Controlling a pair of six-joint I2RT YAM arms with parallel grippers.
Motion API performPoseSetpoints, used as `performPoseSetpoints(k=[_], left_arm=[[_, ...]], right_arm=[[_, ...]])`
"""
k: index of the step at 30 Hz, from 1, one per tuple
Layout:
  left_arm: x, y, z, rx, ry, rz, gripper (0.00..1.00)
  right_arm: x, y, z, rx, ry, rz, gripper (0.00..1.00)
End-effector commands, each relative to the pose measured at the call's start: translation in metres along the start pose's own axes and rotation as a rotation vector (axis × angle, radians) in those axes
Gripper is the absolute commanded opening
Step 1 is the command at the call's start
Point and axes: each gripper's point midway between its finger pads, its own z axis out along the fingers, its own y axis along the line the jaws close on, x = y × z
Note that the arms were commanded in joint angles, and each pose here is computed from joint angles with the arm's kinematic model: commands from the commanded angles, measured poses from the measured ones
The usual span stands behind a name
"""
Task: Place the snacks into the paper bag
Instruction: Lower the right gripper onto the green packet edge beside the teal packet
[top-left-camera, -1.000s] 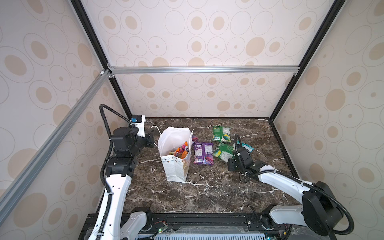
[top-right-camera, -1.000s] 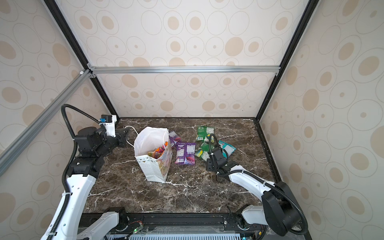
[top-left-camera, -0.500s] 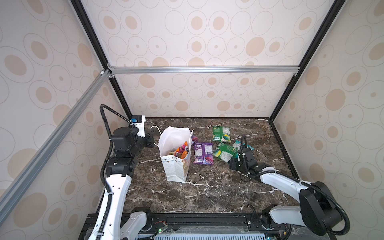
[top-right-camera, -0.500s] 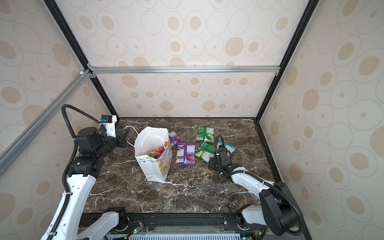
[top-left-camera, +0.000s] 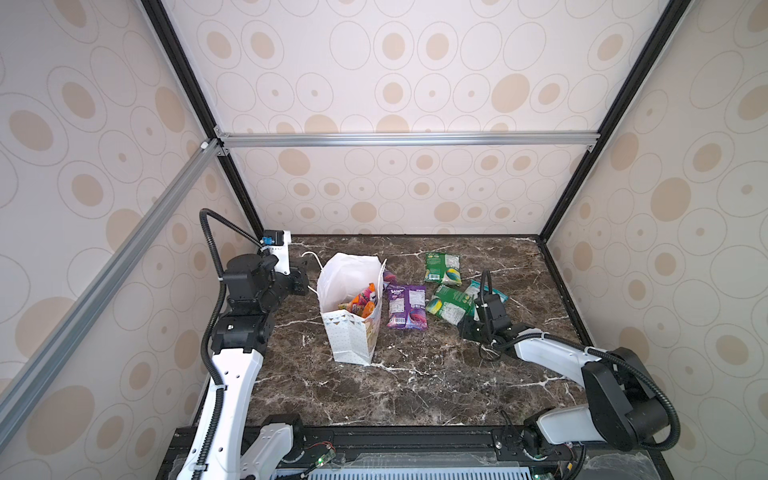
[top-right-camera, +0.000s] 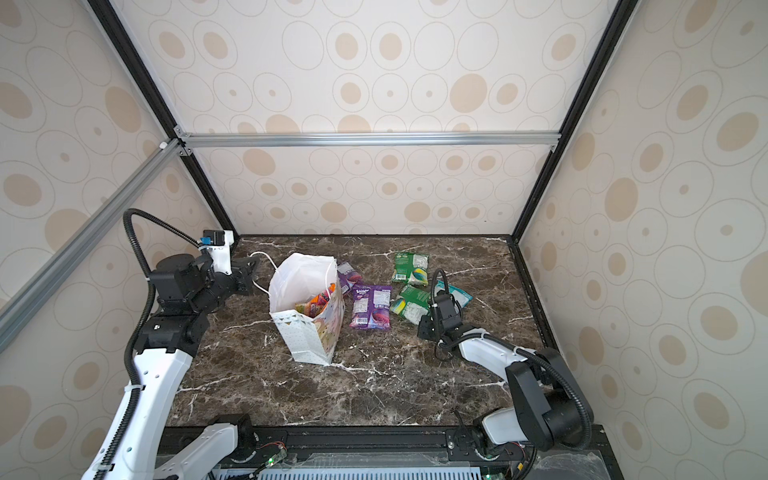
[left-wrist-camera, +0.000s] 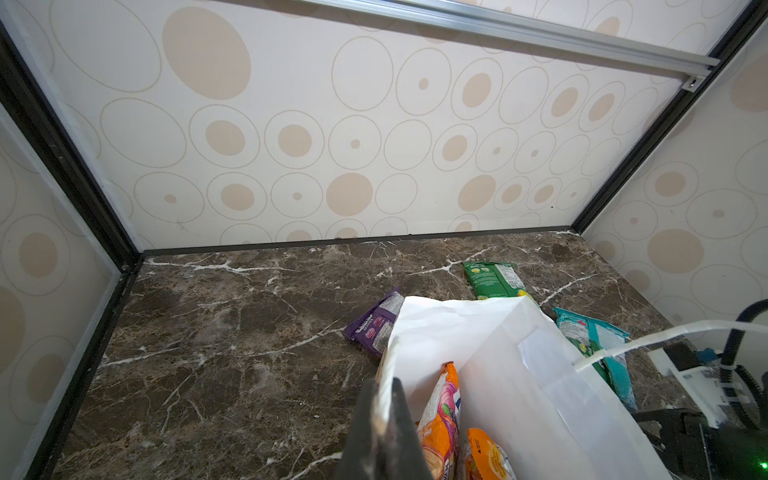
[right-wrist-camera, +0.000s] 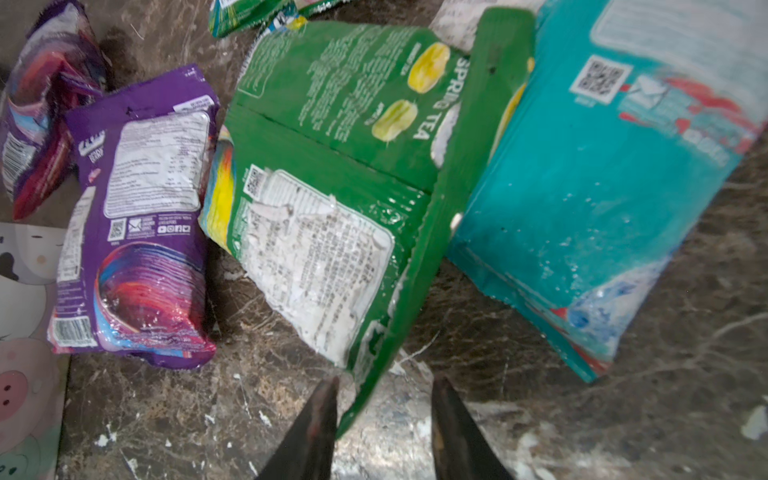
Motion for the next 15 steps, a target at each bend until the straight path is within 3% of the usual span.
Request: performPoseSetpoints(k=[1,9,11,15], left_arm=[[-0.0048,-0.0009,-0.0030,0.008,-0.017,-0.004,0.00],[-0.0051,-0.0008,-0.0035,0.007,-0.019,-0.002,0.00],[-0.0053,-0.0010,-0.0035,0.008,-0.020,-0.002,0.00],[-0.0063,-0.0021,-0.0044,0.012,-0.024,-0.001,0.00]], right_arm=[[-0.0110,0.0089,0.0029,-0.030,-0.009,0.012,0.39],[-0.0172,0.0054,0.0045,-0.012,-0.026,0.010,0.37],[-0.0173,0.0044,0.0044,-0.010,-0.027,0.008,0.29],[-0.0166,0.0014,0.0036,-0.004,-0.024,0.010,0.22]])
